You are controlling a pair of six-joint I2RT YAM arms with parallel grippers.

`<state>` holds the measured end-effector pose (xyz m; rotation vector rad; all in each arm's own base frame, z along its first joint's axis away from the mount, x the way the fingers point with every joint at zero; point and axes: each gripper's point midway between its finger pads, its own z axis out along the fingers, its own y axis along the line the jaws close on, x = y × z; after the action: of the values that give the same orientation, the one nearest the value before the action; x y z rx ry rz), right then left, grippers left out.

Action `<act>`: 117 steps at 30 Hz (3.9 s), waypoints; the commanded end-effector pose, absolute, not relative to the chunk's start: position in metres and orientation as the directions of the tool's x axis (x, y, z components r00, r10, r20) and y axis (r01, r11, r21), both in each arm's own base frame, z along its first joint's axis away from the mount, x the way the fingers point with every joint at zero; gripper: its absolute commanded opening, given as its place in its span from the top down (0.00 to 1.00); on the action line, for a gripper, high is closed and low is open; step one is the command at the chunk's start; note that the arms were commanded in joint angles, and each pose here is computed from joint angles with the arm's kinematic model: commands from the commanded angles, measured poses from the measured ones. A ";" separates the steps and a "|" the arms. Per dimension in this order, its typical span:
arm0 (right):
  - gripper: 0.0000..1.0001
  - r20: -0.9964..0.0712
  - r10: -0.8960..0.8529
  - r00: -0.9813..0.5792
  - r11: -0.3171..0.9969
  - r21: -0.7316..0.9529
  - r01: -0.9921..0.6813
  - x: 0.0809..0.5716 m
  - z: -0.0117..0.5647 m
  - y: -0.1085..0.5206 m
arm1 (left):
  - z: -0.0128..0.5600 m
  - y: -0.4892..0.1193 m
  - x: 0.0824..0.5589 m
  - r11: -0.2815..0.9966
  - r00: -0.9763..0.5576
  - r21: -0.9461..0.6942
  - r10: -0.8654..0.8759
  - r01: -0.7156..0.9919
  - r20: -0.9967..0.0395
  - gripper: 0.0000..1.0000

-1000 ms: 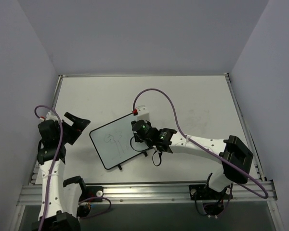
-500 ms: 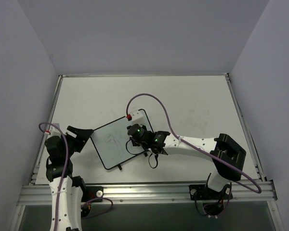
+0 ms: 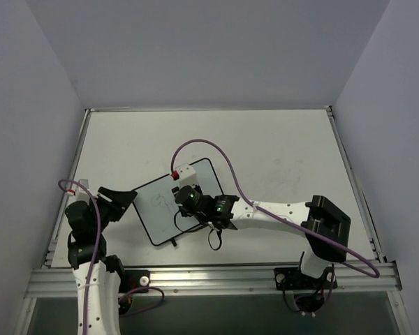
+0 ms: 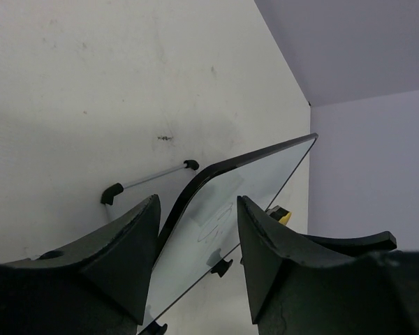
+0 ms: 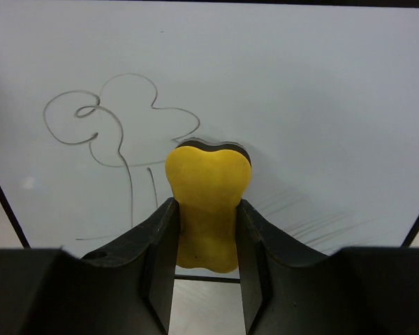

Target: Erase the whiteboard

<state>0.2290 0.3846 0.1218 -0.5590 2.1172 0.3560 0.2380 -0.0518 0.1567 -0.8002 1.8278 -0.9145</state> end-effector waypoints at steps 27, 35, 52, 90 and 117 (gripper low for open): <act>1.00 -0.891 -0.249 -0.379 0.831 0.004 -0.556 0.213 0.115 0.439 | 0.158 -0.076 0.236 0.521 -0.417 -0.847 -0.749 0.109 -0.515 0.63; 1.00 -0.918 -0.231 -0.321 0.832 -0.016 -0.554 0.213 0.115 0.467 | 0.149 -0.075 0.233 0.550 -0.415 -0.828 -0.732 0.109 -0.541 0.66; 0.73 -0.924 -0.216 -0.314 0.847 -0.017 -0.531 0.216 0.117 0.474 | 0.142 -0.073 0.231 0.569 -0.427 -0.818 -0.721 0.083 -0.546 0.68; 1.00 -0.922 -0.077 -0.380 0.935 0.066 -0.350 0.285 0.121 0.388 | 0.144 -0.071 0.231 0.582 -0.418 -0.809 -0.718 0.078 -0.557 0.69; 1.00 -0.908 -0.117 -0.402 0.891 0.082 -0.446 0.228 0.098 0.424 | 0.147 -0.072 0.230 0.587 -0.417 -0.804 -0.712 0.089 -0.566 0.61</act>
<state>0.2053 0.4596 0.0978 -0.5146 1.9559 0.4693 0.2312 -0.0684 0.1302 -0.5698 1.8100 -0.9671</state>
